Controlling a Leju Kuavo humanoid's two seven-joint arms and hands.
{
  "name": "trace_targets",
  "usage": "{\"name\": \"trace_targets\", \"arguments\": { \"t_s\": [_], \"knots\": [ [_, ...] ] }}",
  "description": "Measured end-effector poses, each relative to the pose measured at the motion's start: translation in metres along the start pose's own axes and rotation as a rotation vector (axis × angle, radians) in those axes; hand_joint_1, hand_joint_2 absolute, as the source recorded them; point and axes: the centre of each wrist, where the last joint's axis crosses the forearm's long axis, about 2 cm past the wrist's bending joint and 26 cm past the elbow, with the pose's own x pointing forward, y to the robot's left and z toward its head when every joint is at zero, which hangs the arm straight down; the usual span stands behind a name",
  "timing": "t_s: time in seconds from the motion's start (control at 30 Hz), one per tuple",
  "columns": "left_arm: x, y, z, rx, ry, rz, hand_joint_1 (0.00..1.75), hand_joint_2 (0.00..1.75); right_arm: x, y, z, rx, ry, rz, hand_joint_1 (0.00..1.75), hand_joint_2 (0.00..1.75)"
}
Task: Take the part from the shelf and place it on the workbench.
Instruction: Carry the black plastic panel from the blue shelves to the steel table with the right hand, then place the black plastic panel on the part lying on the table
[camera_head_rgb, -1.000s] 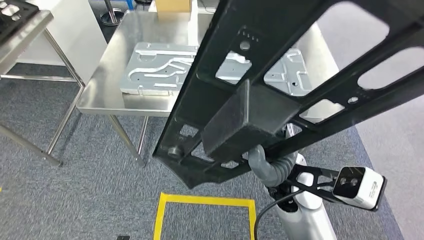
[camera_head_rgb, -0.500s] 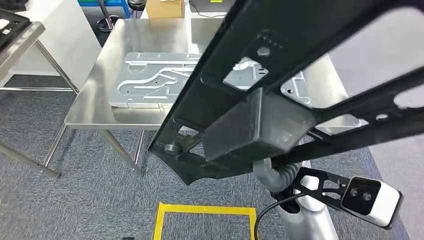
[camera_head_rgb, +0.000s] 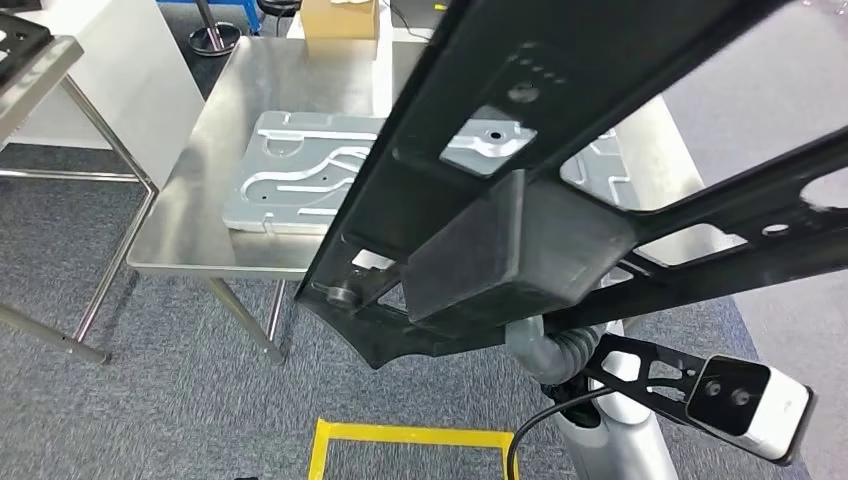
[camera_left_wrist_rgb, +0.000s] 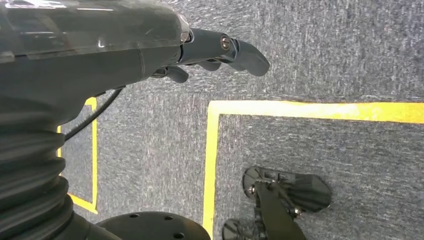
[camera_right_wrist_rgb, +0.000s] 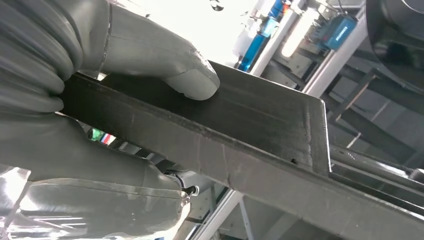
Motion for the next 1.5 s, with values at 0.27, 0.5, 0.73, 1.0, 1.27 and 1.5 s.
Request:
{"name": "trace_targets", "arguments": {
  "t_s": [0.27,0.5,0.73,1.0,1.27,1.5],
  "knots": [
    [-0.002,-0.002,0.001,-0.002,0.001,0.002,0.00,1.75,0.003,-0.011,-0.004,-0.005,0.027,0.035,1.75,1.75],
    [-0.002,-0.002,0.001,0.000,0.000,0.009,0.00,1.75,0.004,-0.018,-0.006,-0.014,0.048,0.120,1.75,1.75],
    [-0.004,-0.001,0.001,0.003,0.009,0.030,0.00,1.75,0.004,-0.037,-0.009,-0.053,0.119,0.269,1.75,1.75],
    [-0.005,-0.002,0.001,-0.002,0.004,0.042,0.00,1.75,0.003,-0.093,-0.004,-0.127,0.260,0.531,1.75,1.75],
    [-0.007,-0.004,0.002,-0.006,0.002,0.053,0.00,1.75,-0.005,-0.148,0.014,-0.178,0.431,0.775,1.75,1.75],
    [-0.008,-0.005,0.002,-0.005,-0.001,0.063,0.00,1.75,-0.012,-0.174,0.019,-0.176,0.534,0.960,1.75,1.75]
  ]
}}
